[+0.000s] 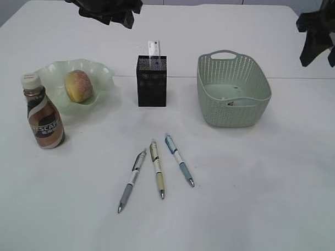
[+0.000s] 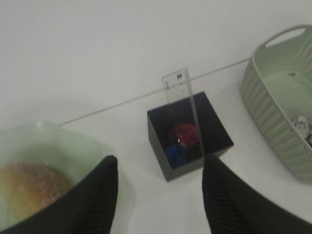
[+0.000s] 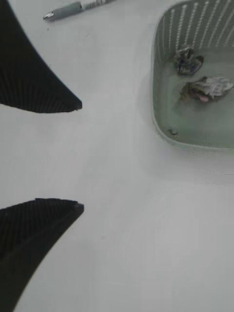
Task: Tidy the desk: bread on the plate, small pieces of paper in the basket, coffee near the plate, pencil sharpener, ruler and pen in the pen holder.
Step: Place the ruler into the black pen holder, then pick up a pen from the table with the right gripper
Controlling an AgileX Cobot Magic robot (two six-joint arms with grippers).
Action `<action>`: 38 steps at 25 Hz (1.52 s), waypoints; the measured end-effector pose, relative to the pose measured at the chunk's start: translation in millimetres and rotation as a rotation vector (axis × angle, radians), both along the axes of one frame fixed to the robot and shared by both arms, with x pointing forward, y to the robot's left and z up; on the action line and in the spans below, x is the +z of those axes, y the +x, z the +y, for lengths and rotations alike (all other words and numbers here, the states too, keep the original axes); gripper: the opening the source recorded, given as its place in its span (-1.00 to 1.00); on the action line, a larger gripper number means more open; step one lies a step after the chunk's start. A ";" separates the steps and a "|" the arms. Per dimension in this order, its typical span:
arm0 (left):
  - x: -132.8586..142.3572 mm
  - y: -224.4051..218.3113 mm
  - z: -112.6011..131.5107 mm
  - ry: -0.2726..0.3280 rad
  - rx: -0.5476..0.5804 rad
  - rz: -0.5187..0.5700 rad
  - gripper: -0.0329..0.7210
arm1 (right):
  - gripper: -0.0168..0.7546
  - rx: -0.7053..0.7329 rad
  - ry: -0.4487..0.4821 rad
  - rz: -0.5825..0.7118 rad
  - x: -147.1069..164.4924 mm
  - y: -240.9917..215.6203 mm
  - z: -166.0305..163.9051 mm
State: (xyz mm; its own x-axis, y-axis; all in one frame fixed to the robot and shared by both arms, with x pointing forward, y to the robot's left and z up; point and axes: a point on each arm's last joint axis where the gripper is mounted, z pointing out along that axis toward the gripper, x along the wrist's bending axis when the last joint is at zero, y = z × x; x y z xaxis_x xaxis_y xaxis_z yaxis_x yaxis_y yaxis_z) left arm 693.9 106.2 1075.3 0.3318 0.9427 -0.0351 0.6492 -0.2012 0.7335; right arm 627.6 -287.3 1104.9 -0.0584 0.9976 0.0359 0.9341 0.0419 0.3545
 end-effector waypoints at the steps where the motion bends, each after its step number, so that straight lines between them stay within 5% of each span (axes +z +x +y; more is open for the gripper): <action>1: 6.8 -6.8 3.2 0.012 0.005 0.034 0.18 | 0.13 0.000 0.018 -0.005 1.6 0.3 1.6; 6: 32.1 -36.9 22.7 0.112 0.067 0.183 0.18 | 0.13 0.010 0.147 -0.008 5.9 0.0 14.3; 11: 48.5 -57.0 42.8 0.246 0.134 0.261 0.18 | 0.13 0.066 0.166 -0.001 6.2 -2.4 37.5; 28: 159.0 -144.0 67.6 0.005 0.094 0.084 0.18 | 0.13 0.201 0.169 0.036 5.5 -26.2 129.4; 38: 149.0 -200.6 89.9 0.009 0.084 0.145 0.18 | 0.13 0.220 0.135 0.093 -15.8 -27.9 160.1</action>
State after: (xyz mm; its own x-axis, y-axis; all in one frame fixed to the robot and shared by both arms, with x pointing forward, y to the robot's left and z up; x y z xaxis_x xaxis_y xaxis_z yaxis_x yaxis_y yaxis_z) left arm 493.3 196.0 1224.3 0.2438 0.9674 -0.0681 0.7627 -0.1478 0.6297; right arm 599.7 -127.2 1089.1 -0.2633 0.9471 0.1832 0.9366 0.2055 0.2837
